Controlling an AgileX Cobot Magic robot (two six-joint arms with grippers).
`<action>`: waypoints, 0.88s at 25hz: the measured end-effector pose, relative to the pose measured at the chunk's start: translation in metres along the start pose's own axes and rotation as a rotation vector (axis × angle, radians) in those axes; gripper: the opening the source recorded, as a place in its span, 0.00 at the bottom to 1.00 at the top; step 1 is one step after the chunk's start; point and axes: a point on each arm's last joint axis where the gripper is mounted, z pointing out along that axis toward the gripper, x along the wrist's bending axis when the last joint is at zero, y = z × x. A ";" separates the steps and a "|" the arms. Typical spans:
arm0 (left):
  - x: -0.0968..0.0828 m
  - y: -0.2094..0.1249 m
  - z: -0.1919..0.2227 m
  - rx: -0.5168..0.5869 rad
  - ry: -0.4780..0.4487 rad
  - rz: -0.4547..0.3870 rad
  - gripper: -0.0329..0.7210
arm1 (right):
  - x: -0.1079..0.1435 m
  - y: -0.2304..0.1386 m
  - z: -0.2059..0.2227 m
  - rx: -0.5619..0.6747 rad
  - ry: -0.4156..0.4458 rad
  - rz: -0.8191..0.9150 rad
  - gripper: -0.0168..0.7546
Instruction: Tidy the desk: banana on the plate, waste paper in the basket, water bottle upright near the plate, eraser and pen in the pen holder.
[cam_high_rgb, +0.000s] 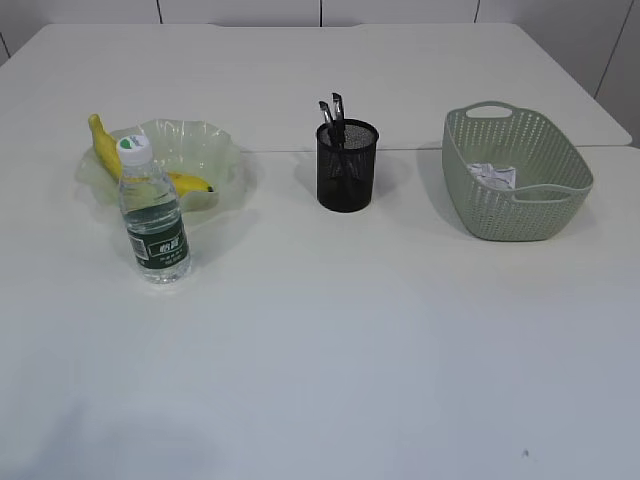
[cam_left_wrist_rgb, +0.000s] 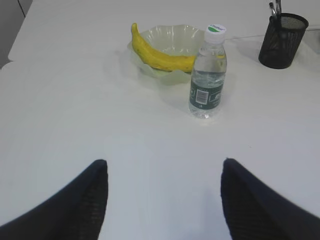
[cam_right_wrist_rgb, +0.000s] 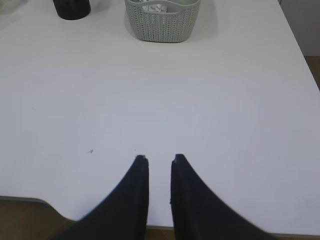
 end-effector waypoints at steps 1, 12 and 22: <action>0.000 -0.002 -0.003 0.001 -0.006 -0.006 0.70 | 0.000 0.000 0.000 0.000 0.000 0.000 0.18; -0.004 -0.020 -0.030 0.047 -0.047 -0.033 0.70 | 0.000 0.000 0.000 0.000 0.000 0.000 0.18; -0.007 -0.034 -0.034 0.176 -0.074 -0.045 0.70 | -0.009 0.001 0.000 -0.005 -0.103 -0.091 0.18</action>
